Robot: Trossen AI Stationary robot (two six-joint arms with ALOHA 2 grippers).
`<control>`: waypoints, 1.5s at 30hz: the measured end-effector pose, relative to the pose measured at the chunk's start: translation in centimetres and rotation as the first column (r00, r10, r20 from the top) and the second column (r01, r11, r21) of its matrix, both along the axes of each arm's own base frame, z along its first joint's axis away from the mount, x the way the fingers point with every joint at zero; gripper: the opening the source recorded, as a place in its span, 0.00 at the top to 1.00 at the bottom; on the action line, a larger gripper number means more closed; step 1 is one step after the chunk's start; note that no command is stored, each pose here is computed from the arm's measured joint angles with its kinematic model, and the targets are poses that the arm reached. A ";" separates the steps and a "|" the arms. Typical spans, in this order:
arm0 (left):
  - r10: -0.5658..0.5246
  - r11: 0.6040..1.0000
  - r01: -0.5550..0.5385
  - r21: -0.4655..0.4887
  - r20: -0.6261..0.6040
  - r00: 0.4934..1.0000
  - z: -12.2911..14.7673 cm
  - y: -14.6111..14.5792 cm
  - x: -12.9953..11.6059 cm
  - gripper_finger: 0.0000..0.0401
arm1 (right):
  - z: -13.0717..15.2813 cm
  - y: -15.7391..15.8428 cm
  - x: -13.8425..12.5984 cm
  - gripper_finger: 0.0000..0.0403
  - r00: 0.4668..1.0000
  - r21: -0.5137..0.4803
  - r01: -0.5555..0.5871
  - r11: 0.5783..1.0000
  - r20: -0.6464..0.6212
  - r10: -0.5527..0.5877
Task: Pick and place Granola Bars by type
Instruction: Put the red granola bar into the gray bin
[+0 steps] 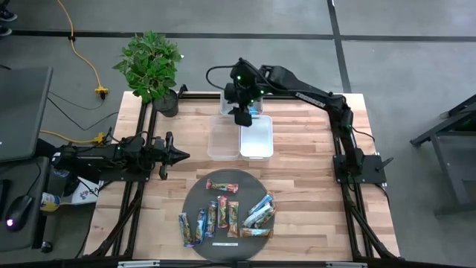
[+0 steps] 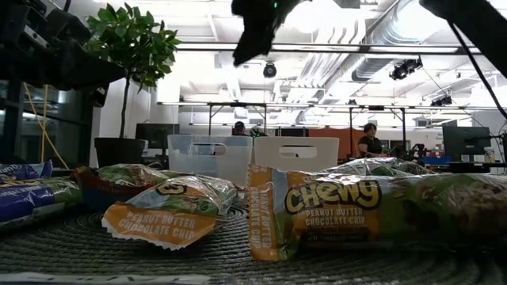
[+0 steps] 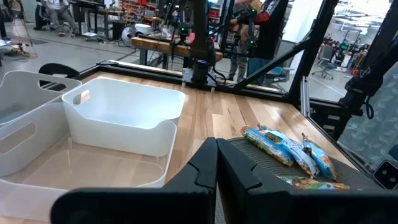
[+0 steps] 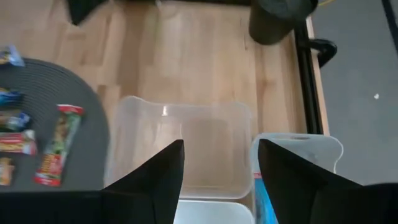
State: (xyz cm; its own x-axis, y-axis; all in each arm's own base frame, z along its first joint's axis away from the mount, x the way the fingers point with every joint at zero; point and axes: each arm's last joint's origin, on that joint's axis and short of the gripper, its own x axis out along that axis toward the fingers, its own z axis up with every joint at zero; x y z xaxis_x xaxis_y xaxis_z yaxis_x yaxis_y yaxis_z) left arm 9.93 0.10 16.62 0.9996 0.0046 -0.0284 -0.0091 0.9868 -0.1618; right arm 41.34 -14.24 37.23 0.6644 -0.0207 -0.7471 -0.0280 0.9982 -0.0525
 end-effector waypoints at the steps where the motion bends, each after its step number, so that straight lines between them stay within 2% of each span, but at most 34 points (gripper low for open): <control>1: 0.000 1.000 0.000 0.000 0.000 1.000 0.0 0.0 0.0 1.00 | 0.4 0.7 0.0 0.53 1.000 -0.001 -0.001 1.000 0.006 0.001; 9: 0.000 1.000 0.000 0.000 0.000 1.000 0.0 0.0 0.0 1.00 | 2.4 6.7 -0.1 0.53 0.999 0.076 0.016 0.997 0.033 -0.018; 17: 0.000 1.000 0.000 0.000 0.000 1.000 0.0 0.0 0.0 1.00 | 2.4 12.7 0.6 0.53 0.999 0.157 0.026 0.987 0.022 -0.030; 25: 0.000 1.000 0.000 0.000 0.000 1.000 0.0 0.0 0.0 1.00 | 2.1 18.0 0.6 0.53 0.994 0.237 0.102 0.966 0.004 -0.106; 29: 0.001 1.000 -0.001 0.000 0.000 1.000 0.0 0.0 0.0 1.00 | -0.2 21.4 0.7 0.53 0.994 0.231 0.100 0.968 -0.067 -0.087; 35: 0.000 1.000 0.000 0.000 0.000 1.000 0.0 0.0 0.0 1.00 | -6.4 25.0 0.8 0.53 0.982 0.188 0.107 0.976 -0.172 -0.075; 40: 0.000 1.000 0.000 0.000 0.000 1.000 0.0 0.0 0.0 1.00 | -11.0 26.3 0.8 0.53 0.978 0.152 0.139 0.979 -0.178 -0.111; 45: 0.001 1.000 -0.001 0.000 0.000 1.000 0.0 0.0 0.0 1.00 | -14.2 26.4 0.8 0.53 0.984 0.136 0.135 0.981 -0.138 -0.116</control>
